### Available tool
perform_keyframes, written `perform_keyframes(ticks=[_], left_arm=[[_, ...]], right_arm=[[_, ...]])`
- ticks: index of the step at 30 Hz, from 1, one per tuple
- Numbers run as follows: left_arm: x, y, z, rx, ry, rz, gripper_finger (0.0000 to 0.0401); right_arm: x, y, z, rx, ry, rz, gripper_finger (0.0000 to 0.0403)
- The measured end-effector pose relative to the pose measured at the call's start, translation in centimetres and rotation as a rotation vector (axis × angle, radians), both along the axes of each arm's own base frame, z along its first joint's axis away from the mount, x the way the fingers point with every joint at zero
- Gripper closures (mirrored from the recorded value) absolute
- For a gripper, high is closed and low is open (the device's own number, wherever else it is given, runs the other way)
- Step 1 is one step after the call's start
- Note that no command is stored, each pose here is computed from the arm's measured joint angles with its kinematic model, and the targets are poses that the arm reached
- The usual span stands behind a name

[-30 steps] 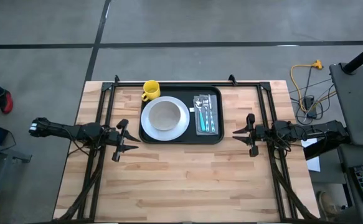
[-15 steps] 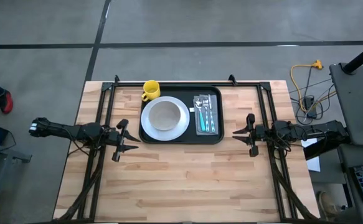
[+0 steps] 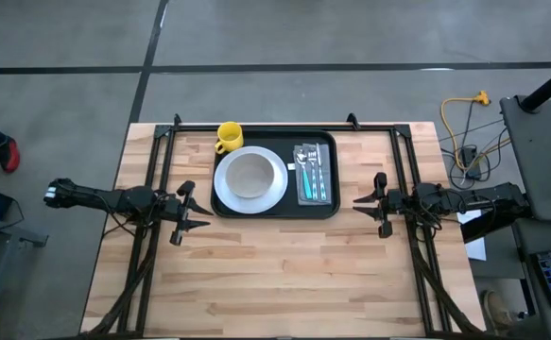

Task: Set up tray
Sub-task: Return to Home Position

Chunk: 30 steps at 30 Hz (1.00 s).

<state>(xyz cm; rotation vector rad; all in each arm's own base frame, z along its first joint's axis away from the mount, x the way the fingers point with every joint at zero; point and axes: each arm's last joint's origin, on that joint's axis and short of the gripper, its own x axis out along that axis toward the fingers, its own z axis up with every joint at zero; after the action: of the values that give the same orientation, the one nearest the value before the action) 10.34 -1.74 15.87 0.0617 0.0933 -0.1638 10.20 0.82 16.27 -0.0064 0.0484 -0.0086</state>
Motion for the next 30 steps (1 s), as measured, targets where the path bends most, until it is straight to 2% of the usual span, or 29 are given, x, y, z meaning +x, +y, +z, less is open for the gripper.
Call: perform_keyframes(ticks=[8, 22, 30], left_arm=[[0.00, 0.00, 0.00, 0.000, 0.000, -0.001, 0.0299], [0.00, 0.00, 0.00, 0.000, 0.000, 0.000, 0.0299], [0.00, 0.00, 0.00, 0.000, 0.000, 0.000, 0.0299]], right_arm=[[0.00, 0.00, 0.00, 0.000, 0.000, 0.000, 0.0335], [0.00, 0.00, 0.01, 0.000, 0.000, 0.000, 0.0318], [0.00, 0.00, 0.00, 0.000, 0.000, 0.000, 0.0328]])
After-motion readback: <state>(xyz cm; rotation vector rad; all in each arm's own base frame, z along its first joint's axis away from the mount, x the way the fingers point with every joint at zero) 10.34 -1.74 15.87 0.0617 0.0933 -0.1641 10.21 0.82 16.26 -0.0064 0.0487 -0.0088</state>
